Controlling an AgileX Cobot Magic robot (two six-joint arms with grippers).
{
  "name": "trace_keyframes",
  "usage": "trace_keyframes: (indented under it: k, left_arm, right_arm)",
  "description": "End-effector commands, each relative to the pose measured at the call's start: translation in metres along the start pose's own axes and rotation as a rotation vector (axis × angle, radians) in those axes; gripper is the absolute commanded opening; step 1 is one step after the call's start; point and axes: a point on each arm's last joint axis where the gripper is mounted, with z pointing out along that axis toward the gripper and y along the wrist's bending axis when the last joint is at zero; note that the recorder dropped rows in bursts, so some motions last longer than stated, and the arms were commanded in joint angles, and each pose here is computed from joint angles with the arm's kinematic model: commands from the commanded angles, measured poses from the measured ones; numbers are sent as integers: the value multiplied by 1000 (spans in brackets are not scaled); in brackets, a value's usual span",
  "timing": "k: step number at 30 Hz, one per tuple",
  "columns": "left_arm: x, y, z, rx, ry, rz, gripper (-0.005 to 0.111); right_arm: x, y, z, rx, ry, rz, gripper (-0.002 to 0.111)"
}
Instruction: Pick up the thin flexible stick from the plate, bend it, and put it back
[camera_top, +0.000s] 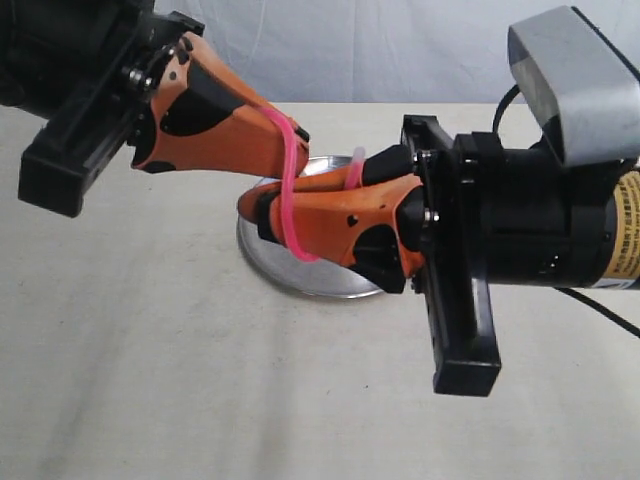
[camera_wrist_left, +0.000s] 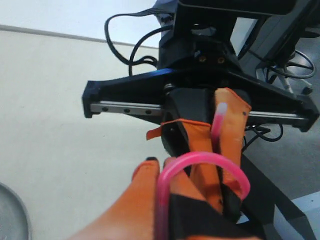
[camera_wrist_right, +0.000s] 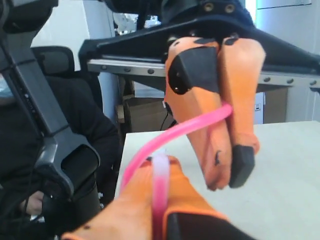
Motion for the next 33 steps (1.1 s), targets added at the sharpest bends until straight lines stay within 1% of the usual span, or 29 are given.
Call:
trace_keyframes:
  k: [1, 7, 15, 20, 23, 28, 33]
  left_arm:
    - [-8, 12, -2, -107, -95, -100, 0]
    - [-8, 13, -2, -121, -99, -154, 0]
    - [-8, 14, -2, -129, -105, -209, 0]
    - [-6, 18, -2, -178, -93, -264, 0]
    - [-5, 20, -3, -201, -88, -289, 0]
    - [-5, 21, -3, -204, -89, -314, 0]
    - [-1, 28, 0, -216, -84, -362, 0]
  right_arm:
    - [-1, 15, 1, -174, 70, -140, -1]
    - [-2, 15, 1, -192, 76, -255, -1]
    - [-1, 16, 1, -205, 83, -324, -1]
    - [2, 18, 0, -231, 101, -416, -1]
    - [2, 18, 0, -233, 101, -430, -1]
    - [2, 18, 0, -238, 100, -469, -1]
    - [3, 18, 0, -244, 104, -487, -1]
